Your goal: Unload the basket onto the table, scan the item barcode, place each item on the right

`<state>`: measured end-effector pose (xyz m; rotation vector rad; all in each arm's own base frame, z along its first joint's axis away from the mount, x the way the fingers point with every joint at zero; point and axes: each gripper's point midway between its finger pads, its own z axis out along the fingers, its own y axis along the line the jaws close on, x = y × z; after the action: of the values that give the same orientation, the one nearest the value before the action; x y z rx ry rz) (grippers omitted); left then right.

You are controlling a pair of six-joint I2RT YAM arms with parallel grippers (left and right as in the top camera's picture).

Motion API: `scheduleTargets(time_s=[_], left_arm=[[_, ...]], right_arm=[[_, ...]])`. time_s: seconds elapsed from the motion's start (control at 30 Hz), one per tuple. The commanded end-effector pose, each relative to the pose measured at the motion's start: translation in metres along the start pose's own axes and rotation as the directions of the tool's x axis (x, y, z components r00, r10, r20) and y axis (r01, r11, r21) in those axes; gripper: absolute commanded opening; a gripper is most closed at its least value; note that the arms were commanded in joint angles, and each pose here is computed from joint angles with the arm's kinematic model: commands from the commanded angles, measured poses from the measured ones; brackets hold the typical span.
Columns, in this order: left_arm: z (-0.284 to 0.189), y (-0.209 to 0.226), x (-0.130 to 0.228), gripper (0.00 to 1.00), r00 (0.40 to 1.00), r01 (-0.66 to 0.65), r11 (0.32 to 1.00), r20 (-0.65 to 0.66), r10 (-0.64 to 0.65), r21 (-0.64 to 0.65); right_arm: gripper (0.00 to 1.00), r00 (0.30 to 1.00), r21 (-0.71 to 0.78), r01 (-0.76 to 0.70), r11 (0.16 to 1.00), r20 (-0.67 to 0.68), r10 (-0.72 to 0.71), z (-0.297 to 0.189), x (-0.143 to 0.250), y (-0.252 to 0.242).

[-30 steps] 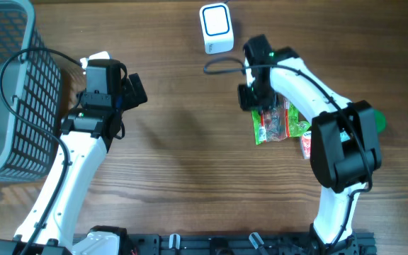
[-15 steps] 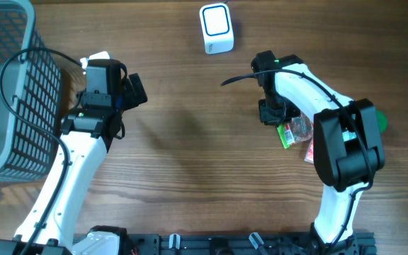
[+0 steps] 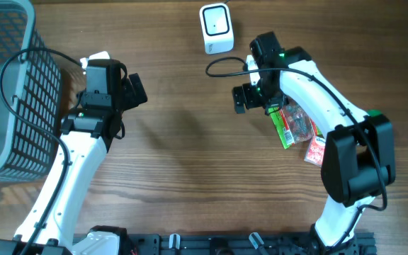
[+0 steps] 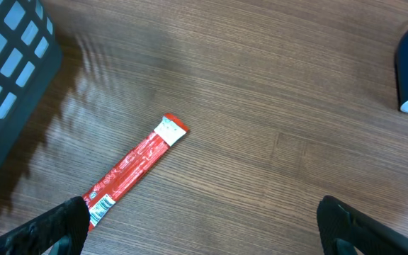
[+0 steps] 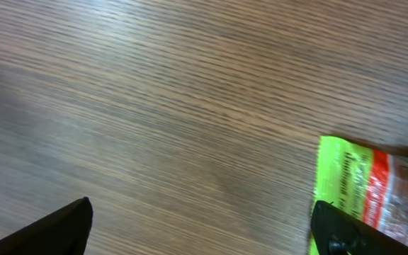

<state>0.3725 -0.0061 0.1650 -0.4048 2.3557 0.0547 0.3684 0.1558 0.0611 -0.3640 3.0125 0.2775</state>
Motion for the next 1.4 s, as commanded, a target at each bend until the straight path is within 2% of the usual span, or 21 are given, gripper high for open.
scheduleTargets(time_s=[0.0, 0.47, 0.6, 0.87, 0.93, 0.97, 1.07, 1.23, 1.3, 1.33, 1.37], left_arm=[[0.001, 0.002, 0.0, 1.0, 1.0, -0.016, 1.0, 0.002, 0.016, -0.013], [0.001, 0.002, 0.001, 1.0, 1.0, -0.013, 1.0, 0.002, 0.013, -0.013], [0.001, -0.004, 0.003, 1.0, 1.0, -0.014, 1.0, -0.011, 0.014, 0.02], [0.001, 0.004, 0.009, 1.0, 0.999, -0.021, 1.0, -0.033, 0.02, -0.014], [0.002, 0.009, 0.007, 0.89, 0.998, -0.065, 0.997, -0.029, 0.064, -0.031], [0.002, 0.011, 0.006, 0.88, 0.995, -0.091, 0.995, -0.031, 0.09, -0.034], [0.008, 0.028, 0.005, 0.95, 0.993, -0.11, 0.992, -0.045, 0.108, -0.068], [0.032, 0.072, 0.013, 0.96, 0.992, -0.008, 0.994, -0.124, -0.006, -0.11], [0.039, 0.092, 0.016, 1.0, 0.988, 0.042, 0.99, -0.145, -0.062, -0.135], [0.039, 0.095, 0.018, 0.99, 0.984, 0.058, 0.99, -0.158, -0.077, -0.126], [0.039, 0.095, 0.023, 0.93, 0.979, 0.065, 0.993, -0.184, -0.083, -0.103]], right_arm=[[0.99, 0.999, -0.069, 0.033, 0.997, 0.036, -0.031, -0.006, -0.008, 0.014], [1.0, 0.936, -0.077, 0.101, 0.992, 0.345, -0.068, -0.021, -0.084, 0.021], [1.0, 0.928, -0.075, 0.106, 0.992, 0.366, -0.071, -0.023, -0.089, 0.022], [1.0, 0.928, -0.075, 0.106, 0.992, 0.366, -0.071, -0.023, -0.089, 0.022], [1.0, 0.928, -0.075, 0.106, 0.992, 0.366, -0.071, -0.023, -0.089, 0.022], [1.0, 0.928, -0.075, 0.106, 0.991, 0.366, -0.071, -0.023, -0.089, 0.022], [1.0, 0.928, -0.076, 0.106, 0.992, 0.366, -0.071, -0.023, -0.089, 0.022], [1.0, 0.928, -0.075, 0.106, 0.992, 0.366, -0.071, -0.023, -0.089, 0.022], [1.0, 0.928, -0.076, 0.106, 0.992, 0.366, -0.071, -0.023, -0.089, 0.022], [1.0, 0.928, -0.075, 0.106, 0.992, 0.366, -0.071, -0.023, -0.089, 0.022], [1.0, 0.928, -0.075, 0.106, 0.992, 0.366, -0.071, -0.023, -0.089, 0.022]])
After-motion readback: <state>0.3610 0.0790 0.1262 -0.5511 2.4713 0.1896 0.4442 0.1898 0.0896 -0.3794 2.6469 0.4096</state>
